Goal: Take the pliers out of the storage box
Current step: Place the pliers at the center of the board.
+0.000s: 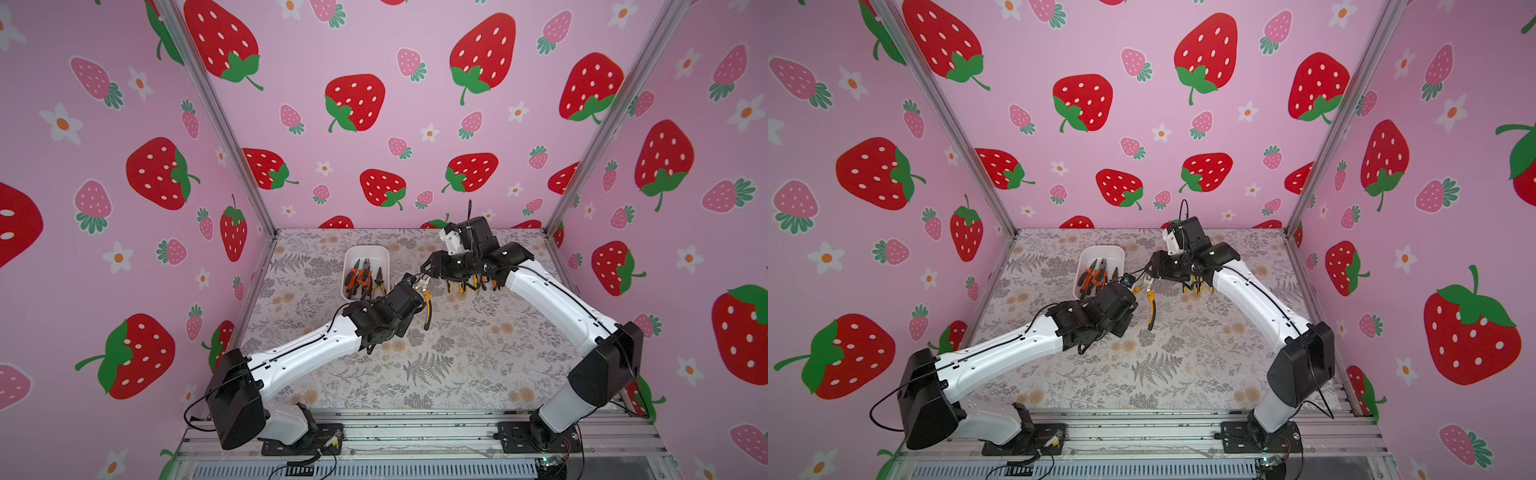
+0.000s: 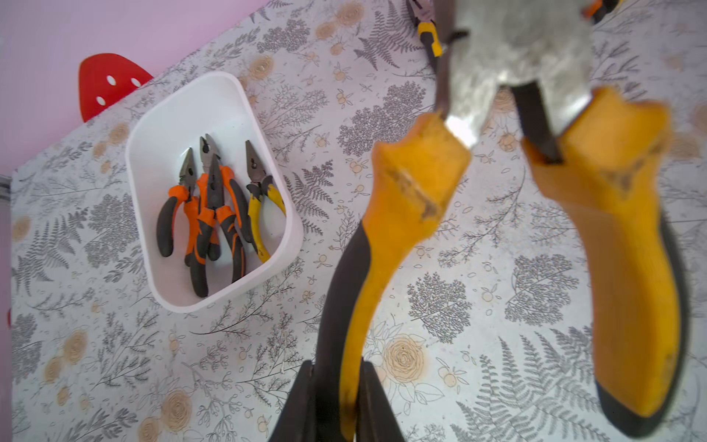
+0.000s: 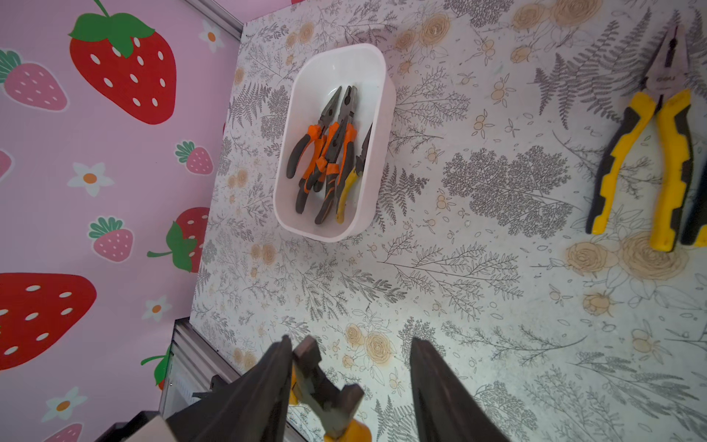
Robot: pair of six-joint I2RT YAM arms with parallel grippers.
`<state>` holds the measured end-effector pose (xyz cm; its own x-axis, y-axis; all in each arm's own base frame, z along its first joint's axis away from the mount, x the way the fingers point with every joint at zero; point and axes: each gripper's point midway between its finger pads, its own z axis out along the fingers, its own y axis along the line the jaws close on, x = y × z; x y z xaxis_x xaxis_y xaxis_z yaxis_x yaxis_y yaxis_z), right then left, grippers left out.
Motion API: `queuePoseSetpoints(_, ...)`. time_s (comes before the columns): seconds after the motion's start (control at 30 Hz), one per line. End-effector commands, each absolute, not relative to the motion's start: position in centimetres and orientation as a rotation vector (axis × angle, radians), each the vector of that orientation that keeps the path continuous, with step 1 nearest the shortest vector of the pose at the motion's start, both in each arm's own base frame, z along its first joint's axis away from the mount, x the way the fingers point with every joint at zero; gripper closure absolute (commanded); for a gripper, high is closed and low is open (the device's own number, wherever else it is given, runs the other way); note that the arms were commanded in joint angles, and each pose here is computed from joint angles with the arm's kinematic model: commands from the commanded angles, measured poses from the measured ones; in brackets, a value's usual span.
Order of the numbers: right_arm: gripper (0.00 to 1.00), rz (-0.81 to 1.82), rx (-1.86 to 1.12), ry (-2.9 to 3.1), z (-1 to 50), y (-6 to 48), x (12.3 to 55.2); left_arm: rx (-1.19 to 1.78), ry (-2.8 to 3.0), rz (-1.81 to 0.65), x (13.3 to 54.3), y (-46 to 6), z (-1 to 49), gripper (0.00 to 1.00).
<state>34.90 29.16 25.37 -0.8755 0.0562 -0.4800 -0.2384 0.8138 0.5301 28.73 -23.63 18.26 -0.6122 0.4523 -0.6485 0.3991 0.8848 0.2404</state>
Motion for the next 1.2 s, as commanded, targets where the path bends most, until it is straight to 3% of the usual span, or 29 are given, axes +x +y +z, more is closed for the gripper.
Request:
queuePoseSetpoints(0.0, 0.36, 0.763, -0.119, 2.548, 24.4, 29.1, 34.3, 0.530, 2.213, 0.214, 30.2, -23.3, 20.5, 1.00)
queuePoseSetpoints(0.5, 0.41, 0.721, 0.124, 2.605, 21.6, 29.6, 34.3, 0.521, 2.075, 0.525, 31.1, -23.5, 22.3, 1.00)
queuePoseSetpoints(0.6, 0.47, 0.773, 0.196, 2.605, 21.1, 30.0, 34.2, 0.508, 2.059, 0.540, 31.3, -23.6, 22.6, 1.00)
queuePoseSetpoints(0.73, 0.65, 0.827, 0.261, 2.591, 20.9, 30.1, 34.1, 0.513, 2.060, 0.530, 31.4, -24.0, 22.5, 1.00)
queuePoseSetpoints(1.03, 0.81, 0.836, 0.285, 2.603, 20.3, 30.1, 33.8, 0.532, 2.064, 0.558, 31.6, -24.2, 22.2, 1.00)
queuePoseSetpoints(1.07, 0.88, 0.839, 0.288, 2.608, 20.1, 30.1, 33.8, 0.533, 2.065, 0.557, 31.6, -24.3, 22.2, 1.00)
queuePoseSetpoints(1.17, 0.94, 0.846, 0.296, 2.613, 19.7, 30.2, 33.8, 0.535, 2.068, 0.553, 31.5, -24.3, 22.2, 1.00)
